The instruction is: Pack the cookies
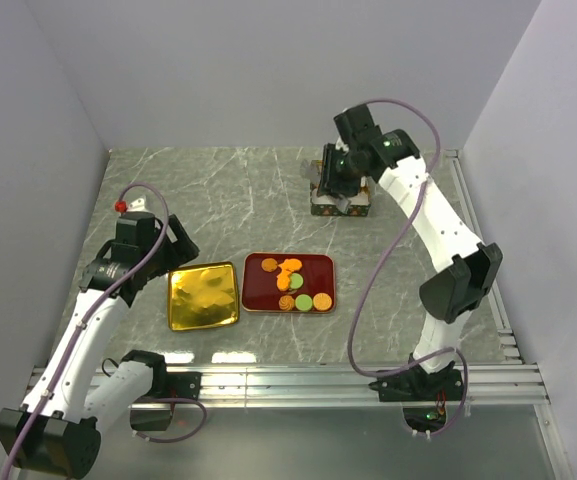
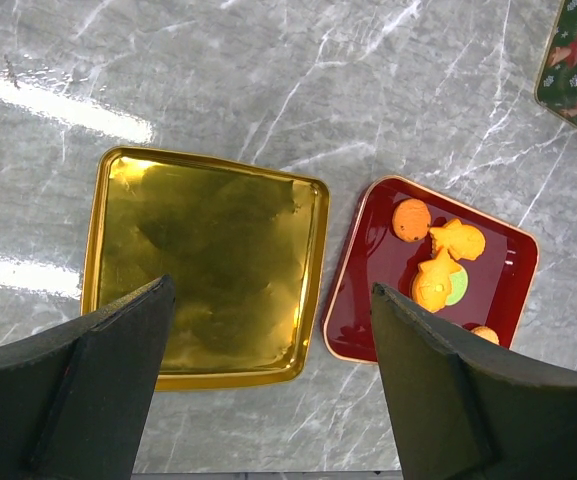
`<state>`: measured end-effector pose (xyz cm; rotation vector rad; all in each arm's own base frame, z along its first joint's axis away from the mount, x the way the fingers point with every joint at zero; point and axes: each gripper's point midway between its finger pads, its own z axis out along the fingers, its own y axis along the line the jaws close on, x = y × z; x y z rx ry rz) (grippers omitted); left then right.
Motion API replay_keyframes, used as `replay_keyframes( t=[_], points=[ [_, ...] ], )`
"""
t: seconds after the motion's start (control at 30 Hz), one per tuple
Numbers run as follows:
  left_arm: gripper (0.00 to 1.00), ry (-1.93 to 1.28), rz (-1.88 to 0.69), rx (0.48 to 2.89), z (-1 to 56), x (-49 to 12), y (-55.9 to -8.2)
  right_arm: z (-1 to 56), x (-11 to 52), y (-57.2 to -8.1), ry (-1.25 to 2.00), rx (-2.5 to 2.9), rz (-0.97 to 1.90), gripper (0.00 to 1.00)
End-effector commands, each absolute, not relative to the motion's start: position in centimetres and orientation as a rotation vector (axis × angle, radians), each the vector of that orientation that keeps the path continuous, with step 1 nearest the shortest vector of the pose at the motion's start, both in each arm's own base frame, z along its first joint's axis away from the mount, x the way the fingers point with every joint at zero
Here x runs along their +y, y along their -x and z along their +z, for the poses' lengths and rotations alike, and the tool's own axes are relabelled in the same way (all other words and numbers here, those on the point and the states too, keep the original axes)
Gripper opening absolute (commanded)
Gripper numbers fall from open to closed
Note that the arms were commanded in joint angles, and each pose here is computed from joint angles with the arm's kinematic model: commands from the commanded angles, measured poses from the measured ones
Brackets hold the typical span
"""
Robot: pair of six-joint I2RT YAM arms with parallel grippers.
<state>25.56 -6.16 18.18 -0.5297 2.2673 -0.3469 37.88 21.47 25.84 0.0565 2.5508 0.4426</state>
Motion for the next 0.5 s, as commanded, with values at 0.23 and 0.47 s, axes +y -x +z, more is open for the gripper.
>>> replay_keyframes(
  t=[0.23,0.47],
  points=[
    [0.86,0.510,-0.355,2.215,19.4,-6.3,-25.7,23.7,22.6,-26.5,0.172,2.618,0.390,0.43],
    [0.86,0.514,-0.353,2.200,19.7,-6.2,-25.7,20.9,22.8,-20.9,0.314,2.701,0.360,0.43]
  ],
)
